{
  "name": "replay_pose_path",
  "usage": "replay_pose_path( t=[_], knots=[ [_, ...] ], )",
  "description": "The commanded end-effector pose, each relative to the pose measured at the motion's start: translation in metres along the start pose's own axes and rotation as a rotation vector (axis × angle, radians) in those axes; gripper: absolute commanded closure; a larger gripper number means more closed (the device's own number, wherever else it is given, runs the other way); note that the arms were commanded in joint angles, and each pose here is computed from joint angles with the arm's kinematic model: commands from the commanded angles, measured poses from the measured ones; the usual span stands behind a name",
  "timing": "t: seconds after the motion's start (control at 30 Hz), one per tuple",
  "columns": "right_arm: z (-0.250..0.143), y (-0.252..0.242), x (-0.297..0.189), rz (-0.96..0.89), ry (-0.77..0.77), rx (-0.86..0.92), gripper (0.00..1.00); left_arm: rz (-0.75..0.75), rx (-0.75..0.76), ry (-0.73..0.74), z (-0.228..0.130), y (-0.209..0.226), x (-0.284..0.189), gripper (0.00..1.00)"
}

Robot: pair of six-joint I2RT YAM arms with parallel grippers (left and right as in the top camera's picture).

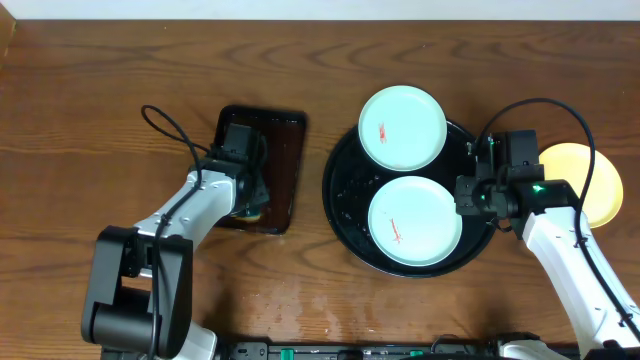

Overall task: Clean dirty plates on tray and stack at the side
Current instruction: 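Lift the sponge with the left gripper toward the pale green plate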

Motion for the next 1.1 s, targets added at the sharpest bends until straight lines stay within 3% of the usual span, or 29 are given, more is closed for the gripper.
replay_pose_path(
  t=[0.0,0.47,0.6,0.73,1.07],
  knots=[
    [-0.002,0.005,0.000,0.009,0.008,-0.011,0.67,0.011,0.016,0.031,-0.004,0.002,0.003,0.93],
    [-0.029,-0.013,0.059,-0.033,0.145,0.055,0.67,-0.191,0.136,-0.039,0.020,-0.032,-0.115,0.93],
    [-0.035,-0.007,0.075,0.020,0.190,0.040,0.72,-0.325,0.200,-0.020,0.000,-0.062,-0.137,0.92],
    [-0.041,-0.007,0.082,0.025,0.221,0.045,0.99,-0.382,0.252,0.026,-0.027,-0.093,-0.142,0.92],
    [-0.042,-0.006,0.082,-0.004,0.222,0.205,0.99,-0.497,0.298,0.085,-0.084,-0.192,-0.115,0.92]
  ],
)
Point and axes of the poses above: each gripper's point midway between its finger pads, its own x axis out along the fingers, its own y axis along the line the jaws close on, z = x × y, the point moved 2 cm from there along -x, back along the fingers, and after that the axes turned 2 degrees about -x, right-handed, at the moved point
